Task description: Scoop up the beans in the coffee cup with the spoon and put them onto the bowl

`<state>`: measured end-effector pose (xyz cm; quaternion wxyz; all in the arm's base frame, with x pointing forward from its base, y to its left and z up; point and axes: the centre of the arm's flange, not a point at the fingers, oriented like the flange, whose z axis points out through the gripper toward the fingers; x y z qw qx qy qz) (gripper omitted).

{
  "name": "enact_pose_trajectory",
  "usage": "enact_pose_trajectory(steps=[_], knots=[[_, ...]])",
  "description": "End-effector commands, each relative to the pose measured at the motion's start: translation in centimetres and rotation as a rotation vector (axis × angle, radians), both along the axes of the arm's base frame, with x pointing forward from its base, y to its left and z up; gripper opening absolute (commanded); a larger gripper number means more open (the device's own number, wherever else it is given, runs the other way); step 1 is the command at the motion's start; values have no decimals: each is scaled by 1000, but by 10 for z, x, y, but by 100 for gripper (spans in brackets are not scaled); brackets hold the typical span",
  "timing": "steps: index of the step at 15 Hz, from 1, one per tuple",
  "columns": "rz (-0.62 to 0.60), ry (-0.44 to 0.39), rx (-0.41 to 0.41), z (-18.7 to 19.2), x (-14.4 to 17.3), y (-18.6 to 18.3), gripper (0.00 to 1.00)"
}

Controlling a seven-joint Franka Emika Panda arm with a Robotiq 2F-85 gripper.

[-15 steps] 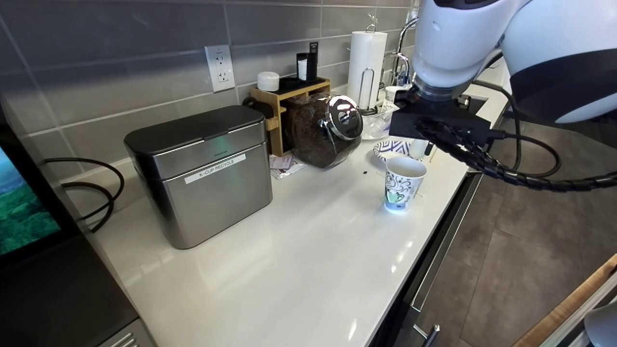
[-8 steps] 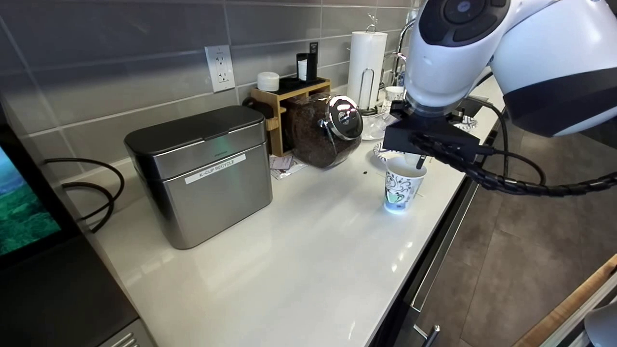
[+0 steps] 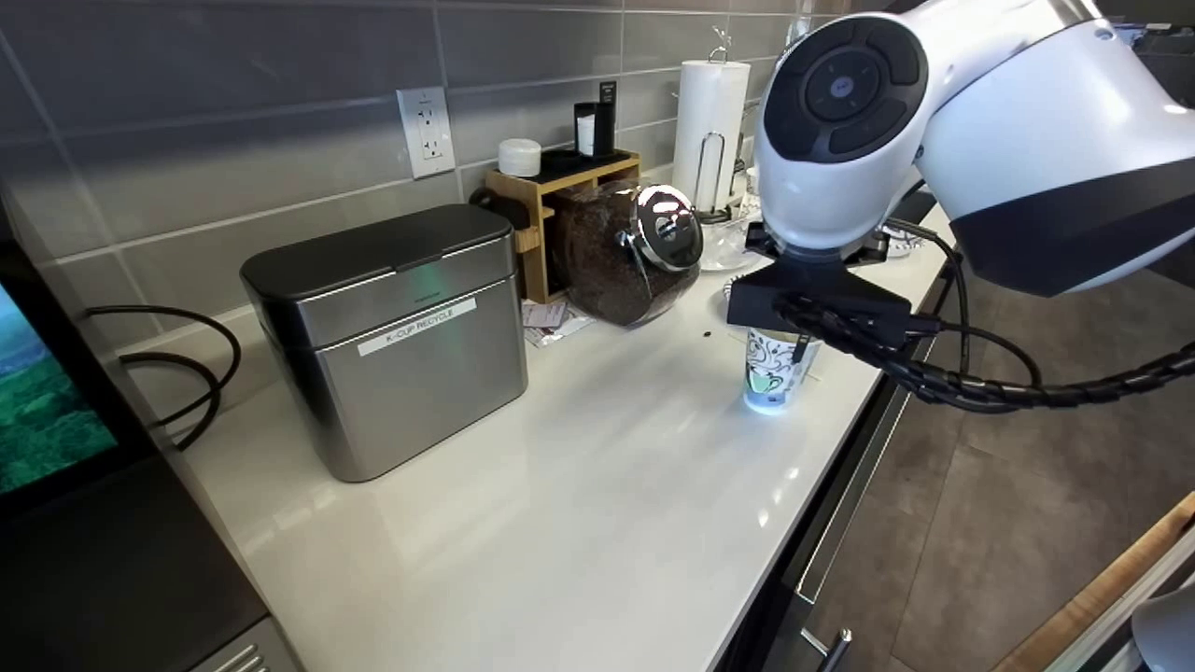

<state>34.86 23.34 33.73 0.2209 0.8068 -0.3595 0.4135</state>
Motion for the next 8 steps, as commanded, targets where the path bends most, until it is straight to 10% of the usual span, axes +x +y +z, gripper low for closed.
enact_pose_trajectory(steps=[1, 8], knots=[[-14, -19, -28, -15, 7, 12, 3], [-18, 2, -54, -33, 9, 22, 3]])
